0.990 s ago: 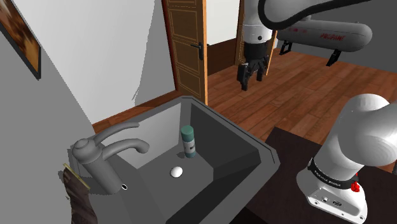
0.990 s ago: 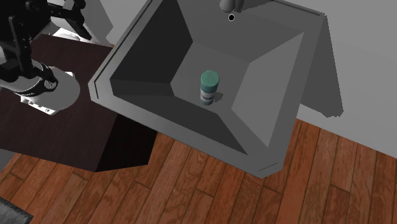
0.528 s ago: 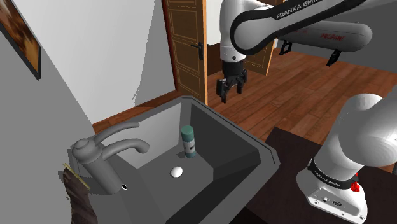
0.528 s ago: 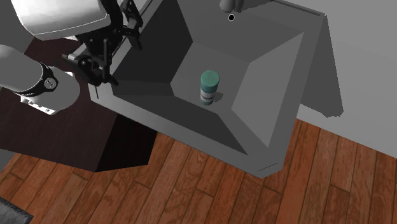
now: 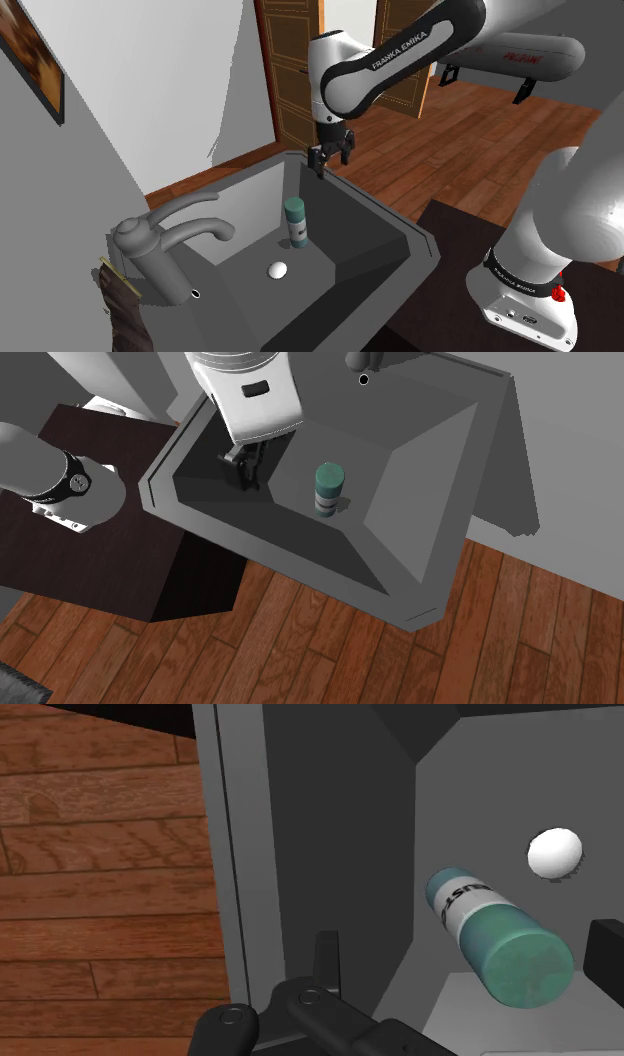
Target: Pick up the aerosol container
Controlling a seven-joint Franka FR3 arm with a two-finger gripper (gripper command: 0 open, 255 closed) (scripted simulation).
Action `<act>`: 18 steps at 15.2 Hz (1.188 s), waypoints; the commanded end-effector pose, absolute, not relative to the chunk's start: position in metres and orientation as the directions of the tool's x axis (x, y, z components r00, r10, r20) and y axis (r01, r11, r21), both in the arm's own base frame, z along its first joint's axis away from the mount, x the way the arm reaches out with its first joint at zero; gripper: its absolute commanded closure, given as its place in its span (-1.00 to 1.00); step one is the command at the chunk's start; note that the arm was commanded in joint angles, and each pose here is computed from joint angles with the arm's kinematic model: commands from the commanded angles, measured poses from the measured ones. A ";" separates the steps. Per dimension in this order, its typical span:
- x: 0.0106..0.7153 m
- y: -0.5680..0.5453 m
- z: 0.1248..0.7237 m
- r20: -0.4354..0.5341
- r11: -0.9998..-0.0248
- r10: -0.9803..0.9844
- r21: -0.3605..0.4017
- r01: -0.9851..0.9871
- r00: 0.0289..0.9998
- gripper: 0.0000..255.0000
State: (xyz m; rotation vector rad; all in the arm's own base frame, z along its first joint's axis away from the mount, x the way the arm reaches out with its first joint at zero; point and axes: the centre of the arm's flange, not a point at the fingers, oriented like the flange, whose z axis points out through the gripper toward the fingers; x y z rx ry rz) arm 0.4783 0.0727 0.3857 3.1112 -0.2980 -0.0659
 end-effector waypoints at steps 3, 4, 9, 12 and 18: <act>0.514 0.092 0.349 -0.035 -0.982 -0.189 0.012 -0.189 0.981 -1.00; 0.522 0.097 0.341 -0.034 -0.982 -0.189 0.011 -0.189 0.981 -1.00; 0.566 0.122 0.301 -0.028 -0.982 -0.189 0.003 -0.189 0.982 -1.00; 0.592 0.138 0.277 -0.025 -0.982 -0.188 -0.002 -0.188 0.982 -1.00; 0.596 0.140 0.247 -0.024 -0.982 -0.188 -0.003 -0.188 0.982 -1.00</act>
